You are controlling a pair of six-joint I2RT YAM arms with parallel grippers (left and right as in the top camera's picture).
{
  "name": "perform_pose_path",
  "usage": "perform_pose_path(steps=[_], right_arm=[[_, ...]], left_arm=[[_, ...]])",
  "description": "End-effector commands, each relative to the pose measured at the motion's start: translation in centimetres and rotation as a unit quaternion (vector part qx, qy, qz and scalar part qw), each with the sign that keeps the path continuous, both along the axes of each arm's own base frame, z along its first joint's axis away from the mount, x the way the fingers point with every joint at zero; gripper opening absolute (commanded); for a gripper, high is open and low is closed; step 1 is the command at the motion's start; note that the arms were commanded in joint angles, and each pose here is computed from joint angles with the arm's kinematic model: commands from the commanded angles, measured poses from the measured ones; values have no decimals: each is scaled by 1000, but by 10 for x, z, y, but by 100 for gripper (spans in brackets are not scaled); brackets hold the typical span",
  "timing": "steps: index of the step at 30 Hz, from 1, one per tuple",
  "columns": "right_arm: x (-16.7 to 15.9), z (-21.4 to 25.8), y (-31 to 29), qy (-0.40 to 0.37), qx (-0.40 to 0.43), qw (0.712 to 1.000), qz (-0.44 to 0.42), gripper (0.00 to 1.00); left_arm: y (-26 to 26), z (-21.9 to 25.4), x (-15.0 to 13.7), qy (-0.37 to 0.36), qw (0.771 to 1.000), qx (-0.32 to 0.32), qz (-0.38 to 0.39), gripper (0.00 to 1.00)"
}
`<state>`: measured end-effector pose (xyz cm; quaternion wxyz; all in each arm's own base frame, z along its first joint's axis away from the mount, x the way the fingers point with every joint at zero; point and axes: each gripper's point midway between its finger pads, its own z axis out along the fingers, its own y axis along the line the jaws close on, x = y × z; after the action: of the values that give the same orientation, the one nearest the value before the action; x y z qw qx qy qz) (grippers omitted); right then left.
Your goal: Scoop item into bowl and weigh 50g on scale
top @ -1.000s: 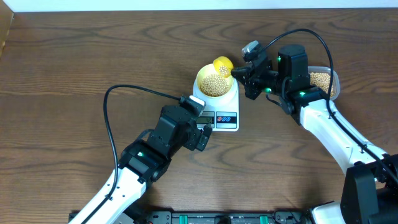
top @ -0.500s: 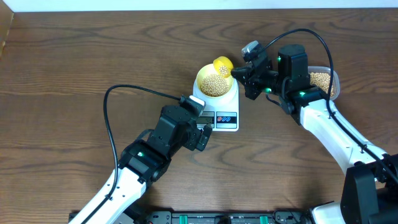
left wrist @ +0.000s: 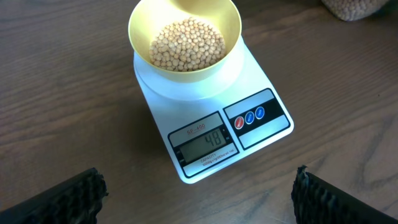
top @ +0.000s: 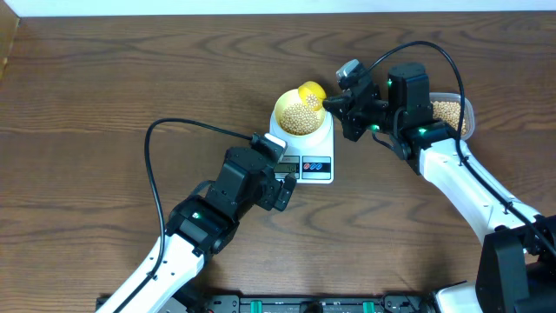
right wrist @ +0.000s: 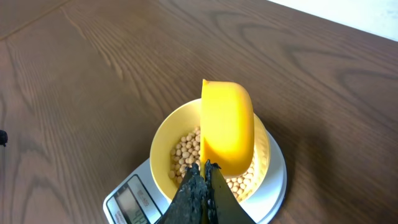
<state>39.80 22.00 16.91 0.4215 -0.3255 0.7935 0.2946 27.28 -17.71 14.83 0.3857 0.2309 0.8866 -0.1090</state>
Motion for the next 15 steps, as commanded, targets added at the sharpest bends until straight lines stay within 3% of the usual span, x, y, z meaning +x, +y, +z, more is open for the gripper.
perform_pose_path(steps=[1,15], right_arm=[[-2,-4,0,-2,-9,1000,12,1],[0,-3,-4,-10,-11,1000,11,1]], left_arm=[[2,1,3,-1,1000,-3,12,98],[2,1,3,-1,1000,-3,12,98]])
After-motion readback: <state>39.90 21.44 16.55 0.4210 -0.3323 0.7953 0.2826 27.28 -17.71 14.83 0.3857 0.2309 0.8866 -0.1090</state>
